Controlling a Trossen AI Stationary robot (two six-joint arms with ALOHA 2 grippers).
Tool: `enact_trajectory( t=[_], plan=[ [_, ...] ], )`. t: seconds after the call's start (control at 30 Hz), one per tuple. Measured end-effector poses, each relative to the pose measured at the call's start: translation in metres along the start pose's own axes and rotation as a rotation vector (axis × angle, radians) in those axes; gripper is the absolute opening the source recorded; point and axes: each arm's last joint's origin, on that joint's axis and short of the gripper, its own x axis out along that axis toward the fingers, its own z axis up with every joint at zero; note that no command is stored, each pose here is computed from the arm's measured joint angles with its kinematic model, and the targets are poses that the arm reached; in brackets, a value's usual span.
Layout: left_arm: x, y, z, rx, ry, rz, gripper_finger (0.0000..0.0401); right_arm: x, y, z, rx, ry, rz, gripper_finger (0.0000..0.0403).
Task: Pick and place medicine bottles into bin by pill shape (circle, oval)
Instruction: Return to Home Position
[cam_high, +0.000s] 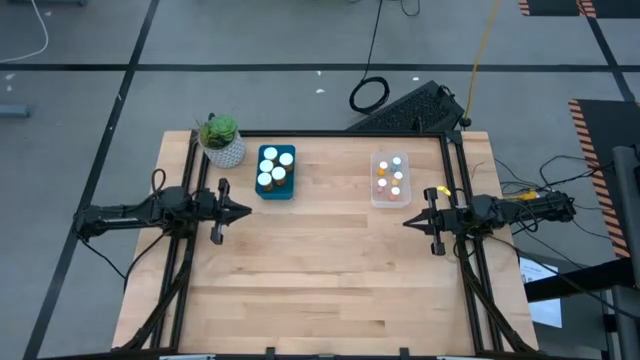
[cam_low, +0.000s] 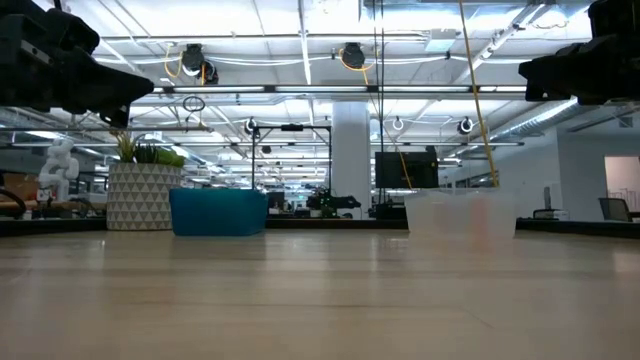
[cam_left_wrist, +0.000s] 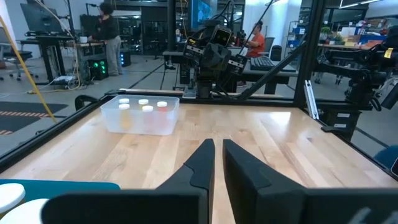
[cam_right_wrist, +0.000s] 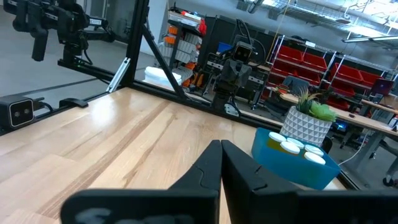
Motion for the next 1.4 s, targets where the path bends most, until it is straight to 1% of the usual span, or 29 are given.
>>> enact_trajectory(
  t=[0.67, 0.9, 1.07, 1.17, 1.23, 1.4],
  plan=[
    [0.0, 0.0, 0.0, 0.001, 0.0, 0.0, 0.0035, 0.0, 0.0, 0.0, 0.001, 0.0, 0.0, 0.0],
    [0.0, 0.0, 0.0, 0.001, 0.0, 0.0, 0.0035, 0.0, 0.0001, -0.0004, 0.132, 0.004, 0.001, 0.0],
    [0.0, 0.0, 0.0, 0.001, 0.0, 0.0, 0.0035, 0.0003, -0.0017, -0.0032, 0.14, 0.017, -0.021, 0.0],
    [0.0, 0.0, 0.0, 0.001, 0.0, -0.001, 0.0035, 0.0002, -0.0029, -0.0035, 0.177, 0.017, -0.019, 0.0],
    [0.0, 0.0, 0.0, 0.001, 0.0, -0.001, 0.0035, 0.0002, -0.0041, -0.003, 0.181, 0.011, -0.029, 0.0],
    [0.0, 0.0, 0.0, 0.001, 0.0, -0.001, 0.0035, 0.0, -0.0086, -0.0039, 0.192, 0.015, -0.077, 0.0]
  ],
)
